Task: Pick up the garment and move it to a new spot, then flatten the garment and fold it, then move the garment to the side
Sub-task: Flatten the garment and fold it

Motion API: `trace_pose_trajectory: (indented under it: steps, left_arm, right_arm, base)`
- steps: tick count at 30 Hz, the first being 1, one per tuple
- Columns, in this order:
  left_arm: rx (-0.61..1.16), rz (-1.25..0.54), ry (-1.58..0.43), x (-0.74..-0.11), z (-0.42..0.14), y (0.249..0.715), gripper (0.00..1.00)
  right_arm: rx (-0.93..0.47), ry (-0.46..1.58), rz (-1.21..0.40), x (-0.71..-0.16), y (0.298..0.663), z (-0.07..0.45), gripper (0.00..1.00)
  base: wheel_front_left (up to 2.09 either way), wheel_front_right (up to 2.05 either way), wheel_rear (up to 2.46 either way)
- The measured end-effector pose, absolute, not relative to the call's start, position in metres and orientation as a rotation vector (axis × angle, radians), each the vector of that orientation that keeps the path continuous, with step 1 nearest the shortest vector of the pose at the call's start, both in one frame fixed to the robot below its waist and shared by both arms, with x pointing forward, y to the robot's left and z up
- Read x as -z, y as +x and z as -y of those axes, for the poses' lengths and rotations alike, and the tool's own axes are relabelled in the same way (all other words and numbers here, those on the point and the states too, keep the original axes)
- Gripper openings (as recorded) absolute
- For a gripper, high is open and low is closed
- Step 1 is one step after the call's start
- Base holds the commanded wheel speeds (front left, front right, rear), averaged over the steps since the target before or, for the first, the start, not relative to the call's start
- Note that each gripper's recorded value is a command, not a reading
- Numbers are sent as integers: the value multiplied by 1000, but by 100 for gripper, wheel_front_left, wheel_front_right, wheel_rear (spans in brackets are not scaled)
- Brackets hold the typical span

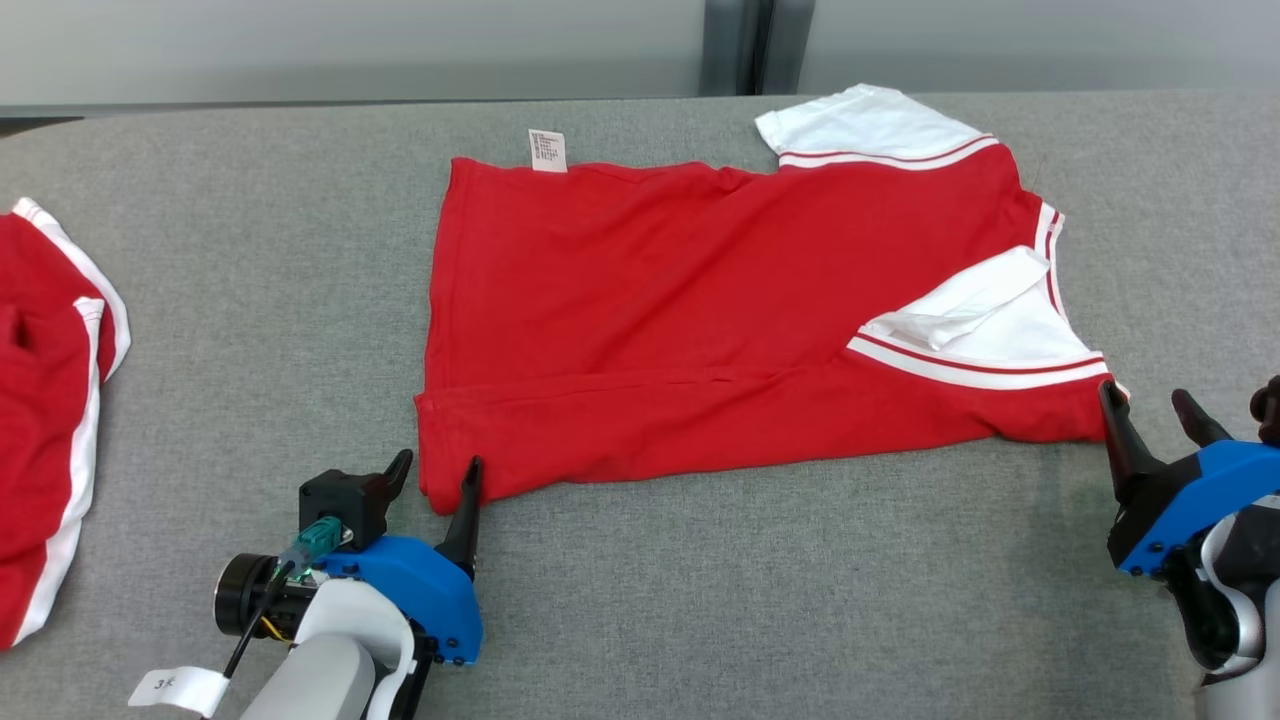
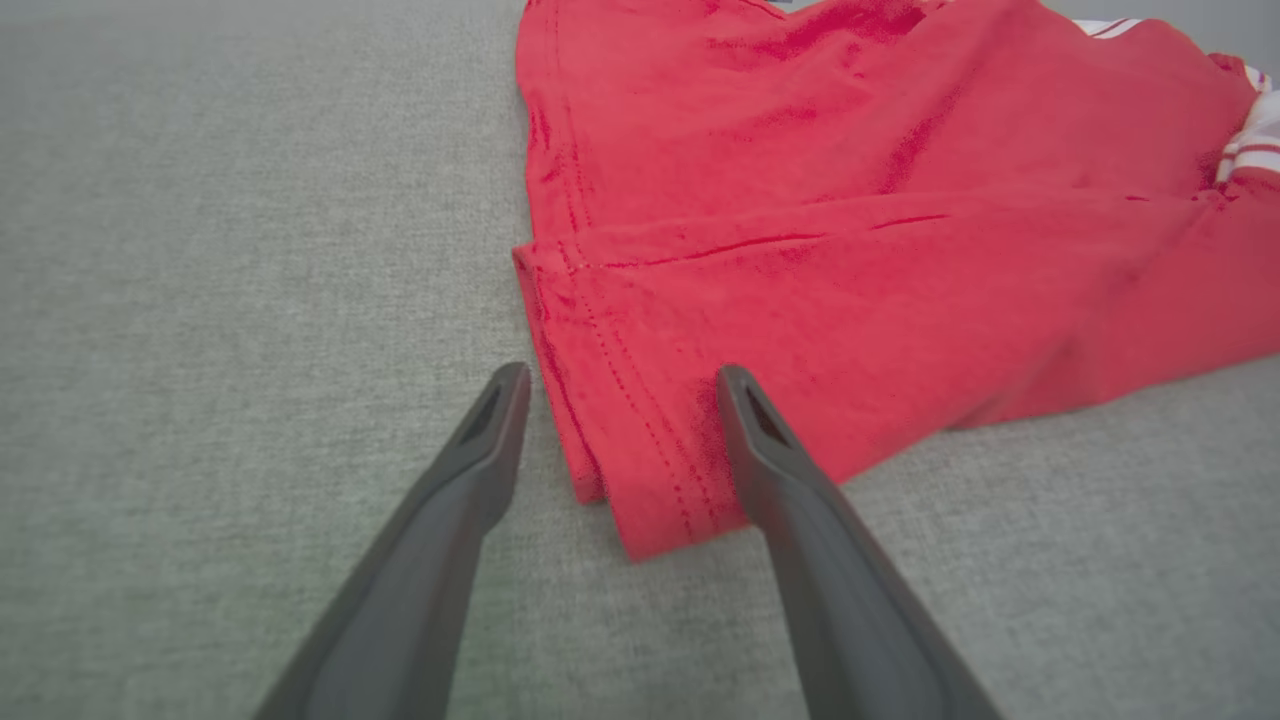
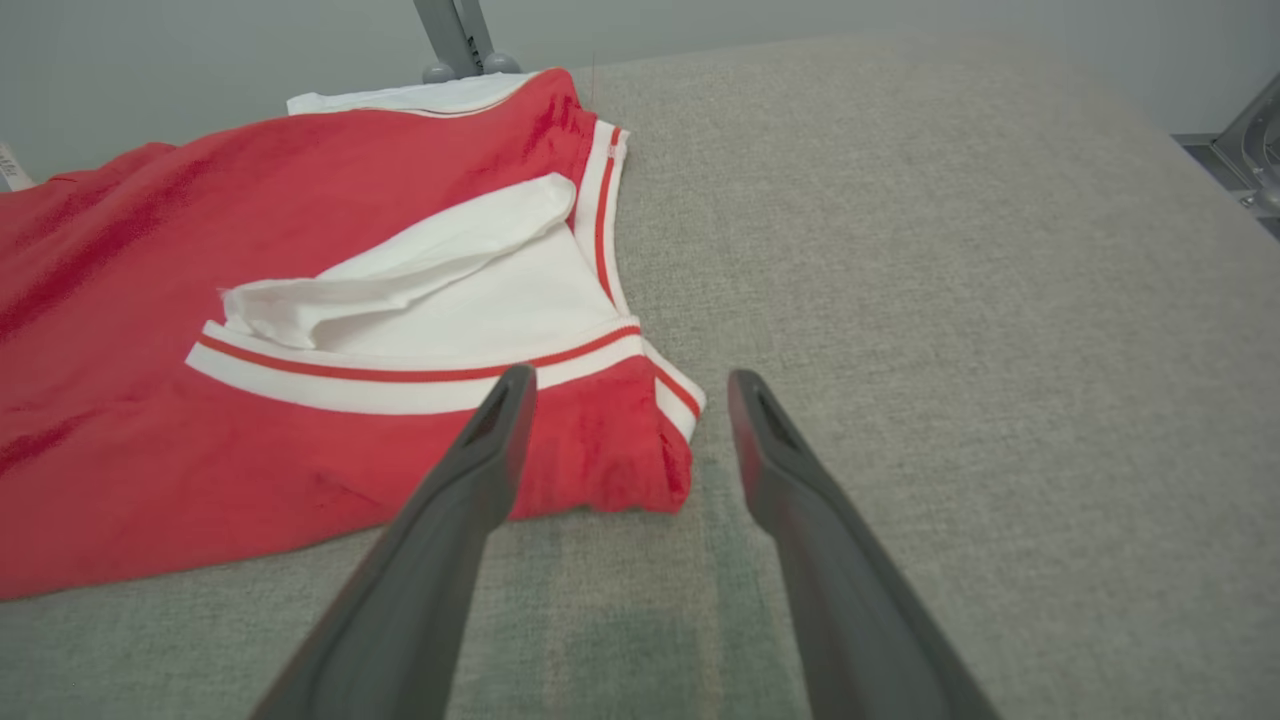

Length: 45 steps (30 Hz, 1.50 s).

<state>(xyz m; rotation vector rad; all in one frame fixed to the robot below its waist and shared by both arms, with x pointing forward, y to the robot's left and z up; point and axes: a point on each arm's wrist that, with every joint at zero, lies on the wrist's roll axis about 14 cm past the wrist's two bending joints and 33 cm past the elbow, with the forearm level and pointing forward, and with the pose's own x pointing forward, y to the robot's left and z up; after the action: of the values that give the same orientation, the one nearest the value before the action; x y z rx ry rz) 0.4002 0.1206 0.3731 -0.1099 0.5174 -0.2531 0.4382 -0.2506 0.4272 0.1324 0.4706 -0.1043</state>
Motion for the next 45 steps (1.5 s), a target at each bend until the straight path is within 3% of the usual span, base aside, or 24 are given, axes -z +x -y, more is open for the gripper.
trace_pose_trajectory:
  steps: [16, 17, 18, 19, 20, 21, 32, 45]
  left_arm:
    - [233, -644, -89, -338, -122, 407, 100]
    - [232, -654, -97, -337, -121, 408, 100]
    - [230, -660, -104, -336, -121, 408, 100]
    - [231, -665, -111, -335, -120, 407, 67]
    - [232, -671, -115, -335, -119, 407, 26]
    - [236, -673, -123, -335, -119, 407, 0]
    - [212, -624, -203, -352, -124, 396, 0]
    - [211, -720, -259, -358, -123, 336, 0]
  right_arm:
    - [153, 146, -630, -373, 440, 246, 100]
    - [151, 146, -632, -372, 441, 245, 75]
    - [148, 148, -635, -372, 441, 244, 23]
    - [145, 150, -637, -372, 442, 243, 0]
    - [143, 151, -636, -373, 442, 242, 0]
    - [141, 151, -635, -373, 443, 241, 0]
    - [136, 163, -521, -411, 432, 244, 0]
    - [145, 237, -626, -409, 354, 248, 0]
  base:
    - [0, 0, 0]
    - [0, 0, 0]
    - [0, 0, 0]
    - [0, 0, 0]
    - [0, 0, 0]
    - [0, 0, 0]
    - [0, 0, 0]
    - [0, 0, 0]
